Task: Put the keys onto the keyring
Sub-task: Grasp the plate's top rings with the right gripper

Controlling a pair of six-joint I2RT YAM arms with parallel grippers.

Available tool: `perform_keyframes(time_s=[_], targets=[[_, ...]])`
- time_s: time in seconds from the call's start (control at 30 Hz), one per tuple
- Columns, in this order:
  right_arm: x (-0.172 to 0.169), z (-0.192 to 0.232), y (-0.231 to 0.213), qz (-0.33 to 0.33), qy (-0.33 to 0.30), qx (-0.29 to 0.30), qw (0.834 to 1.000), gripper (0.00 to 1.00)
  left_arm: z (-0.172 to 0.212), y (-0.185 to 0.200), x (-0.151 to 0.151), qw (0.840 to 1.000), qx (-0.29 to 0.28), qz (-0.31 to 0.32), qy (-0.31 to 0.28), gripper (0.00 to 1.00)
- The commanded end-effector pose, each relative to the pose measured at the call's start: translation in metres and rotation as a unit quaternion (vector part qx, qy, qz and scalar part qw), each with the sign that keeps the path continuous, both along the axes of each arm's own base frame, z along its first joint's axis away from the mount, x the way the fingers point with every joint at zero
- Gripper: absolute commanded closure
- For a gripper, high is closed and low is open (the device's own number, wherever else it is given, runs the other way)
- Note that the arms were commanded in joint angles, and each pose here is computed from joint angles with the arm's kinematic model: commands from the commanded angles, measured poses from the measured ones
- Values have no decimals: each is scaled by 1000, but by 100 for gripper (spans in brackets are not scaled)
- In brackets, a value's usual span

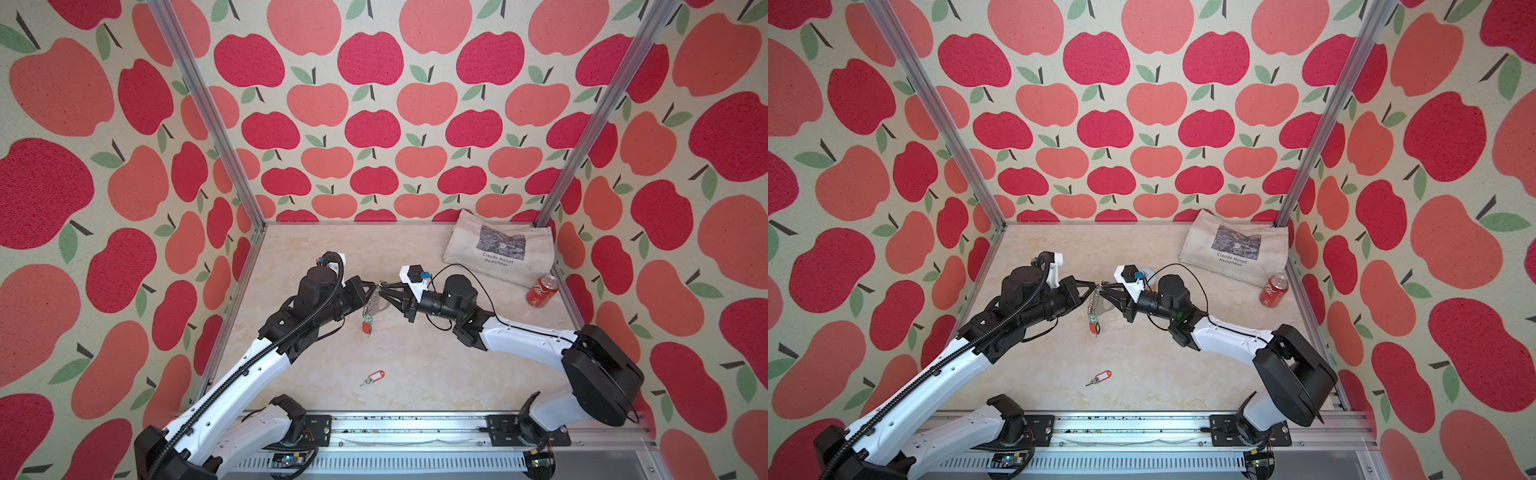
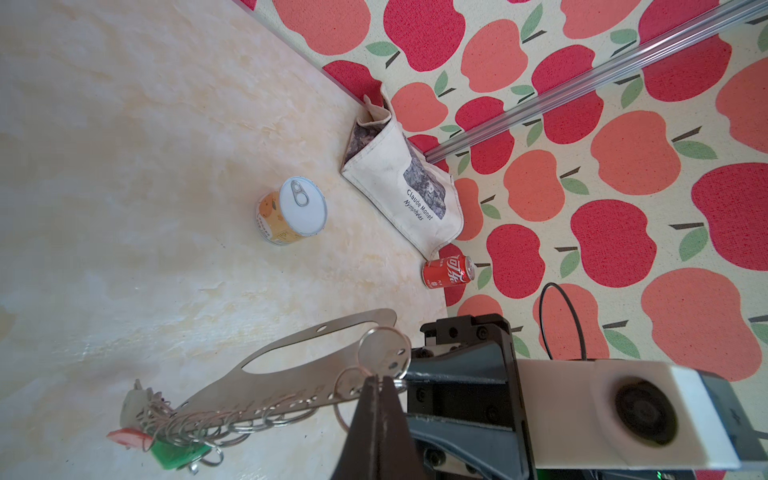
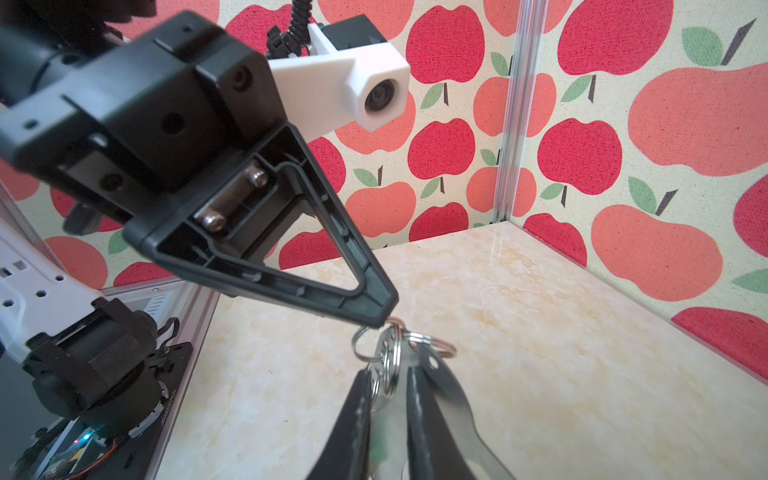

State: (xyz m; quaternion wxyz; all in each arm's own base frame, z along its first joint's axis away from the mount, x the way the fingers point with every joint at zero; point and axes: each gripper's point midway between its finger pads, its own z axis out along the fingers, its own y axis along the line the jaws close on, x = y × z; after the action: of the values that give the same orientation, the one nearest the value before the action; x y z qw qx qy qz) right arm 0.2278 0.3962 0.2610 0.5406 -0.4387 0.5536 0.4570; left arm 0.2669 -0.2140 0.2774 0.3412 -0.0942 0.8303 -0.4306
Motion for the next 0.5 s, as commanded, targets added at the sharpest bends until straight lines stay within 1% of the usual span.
perform_keyframes(time_s=[0.0, 0.1, 0.2, 0.3, 0.4, 0.47], targets=[[6, 13, 1, -9, -7, 19, 1000, 88, 15, -1, -3, 1000, -20, -3, -18, 100], [6, 15, 1, -7, -7, 22, 1000, 100, 14, 0, -3, 1000, -20, -1, -19, 100], [2, 15, 0, -2, -10, 20, 1000, 100, 14, 0, -4, 1000, -19, 0, -20, 100], [0, 14, -2, -2, -4, 1, 1000, 100, 10, 7, -5, 1000, -2, 10, -20, 100], [-8, 9, -6, 11, 6, -59, 998, 100, -6, 30, -6, 998, 50, 46, -9, 100], [-13, 5, -13, 16, 18, -106, 994, 100, -22, 55, -7, 992, 98, 83, 11, 76]])
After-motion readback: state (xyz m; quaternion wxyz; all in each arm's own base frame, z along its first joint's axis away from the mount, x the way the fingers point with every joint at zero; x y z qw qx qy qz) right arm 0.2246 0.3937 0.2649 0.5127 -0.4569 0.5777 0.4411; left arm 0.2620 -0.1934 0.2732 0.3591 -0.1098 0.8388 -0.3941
